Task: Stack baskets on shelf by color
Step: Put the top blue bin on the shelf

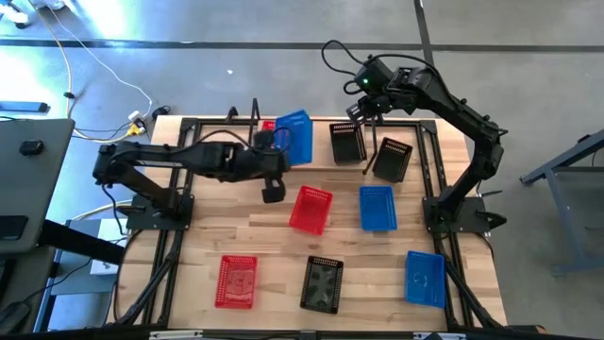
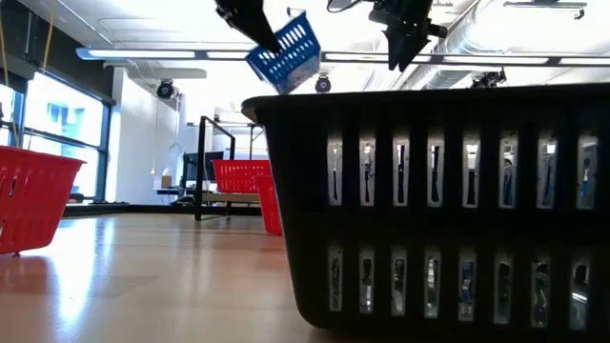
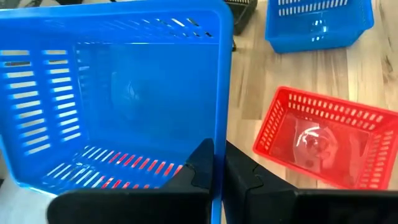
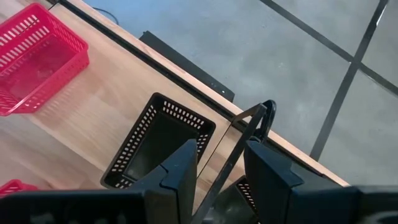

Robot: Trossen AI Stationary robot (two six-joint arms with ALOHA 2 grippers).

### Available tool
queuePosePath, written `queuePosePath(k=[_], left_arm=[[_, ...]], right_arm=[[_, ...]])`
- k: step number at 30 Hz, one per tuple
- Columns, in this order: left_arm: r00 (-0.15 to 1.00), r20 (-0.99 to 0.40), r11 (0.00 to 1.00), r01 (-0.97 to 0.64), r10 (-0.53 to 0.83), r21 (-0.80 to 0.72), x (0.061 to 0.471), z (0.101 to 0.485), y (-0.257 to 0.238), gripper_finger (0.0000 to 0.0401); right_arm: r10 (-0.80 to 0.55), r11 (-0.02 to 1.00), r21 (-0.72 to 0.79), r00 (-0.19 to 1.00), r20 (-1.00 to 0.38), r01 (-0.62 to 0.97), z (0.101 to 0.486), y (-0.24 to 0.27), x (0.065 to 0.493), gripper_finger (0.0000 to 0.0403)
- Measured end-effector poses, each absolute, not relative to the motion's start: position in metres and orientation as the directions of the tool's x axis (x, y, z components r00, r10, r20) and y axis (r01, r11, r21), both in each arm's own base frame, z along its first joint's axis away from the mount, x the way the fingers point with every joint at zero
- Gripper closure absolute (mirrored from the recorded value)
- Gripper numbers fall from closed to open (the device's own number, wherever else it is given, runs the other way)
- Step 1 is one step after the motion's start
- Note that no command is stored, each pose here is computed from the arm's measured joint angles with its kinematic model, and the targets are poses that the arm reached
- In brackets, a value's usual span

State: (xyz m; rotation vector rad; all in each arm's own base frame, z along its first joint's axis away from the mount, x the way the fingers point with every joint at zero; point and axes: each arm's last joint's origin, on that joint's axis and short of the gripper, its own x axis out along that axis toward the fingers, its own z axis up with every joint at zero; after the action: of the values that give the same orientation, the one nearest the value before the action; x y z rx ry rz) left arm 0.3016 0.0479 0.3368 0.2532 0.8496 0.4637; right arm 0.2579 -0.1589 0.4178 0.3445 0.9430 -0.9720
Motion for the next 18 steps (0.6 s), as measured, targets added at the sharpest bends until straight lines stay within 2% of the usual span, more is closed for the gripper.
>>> queuePosePath(k=[7,18], left_arm=[[0.535,-0.737,0.910,-0.228,0.414,0.346,0.324,0.307,0.064,0.0401],[0.501,-0.807,0.948,-0.214,0.313,0.235,0.339,0.275,0.098,0.0401]], right_arm=[[-0.542,0.553,-0.140,0.227,-0.809,0.822,0.418,-0.159,0.258,0.0284],[-0.542,0.547,-0.134,0.227,-0.809,0.826,0.418,-0.159,0.258,0.0284]])
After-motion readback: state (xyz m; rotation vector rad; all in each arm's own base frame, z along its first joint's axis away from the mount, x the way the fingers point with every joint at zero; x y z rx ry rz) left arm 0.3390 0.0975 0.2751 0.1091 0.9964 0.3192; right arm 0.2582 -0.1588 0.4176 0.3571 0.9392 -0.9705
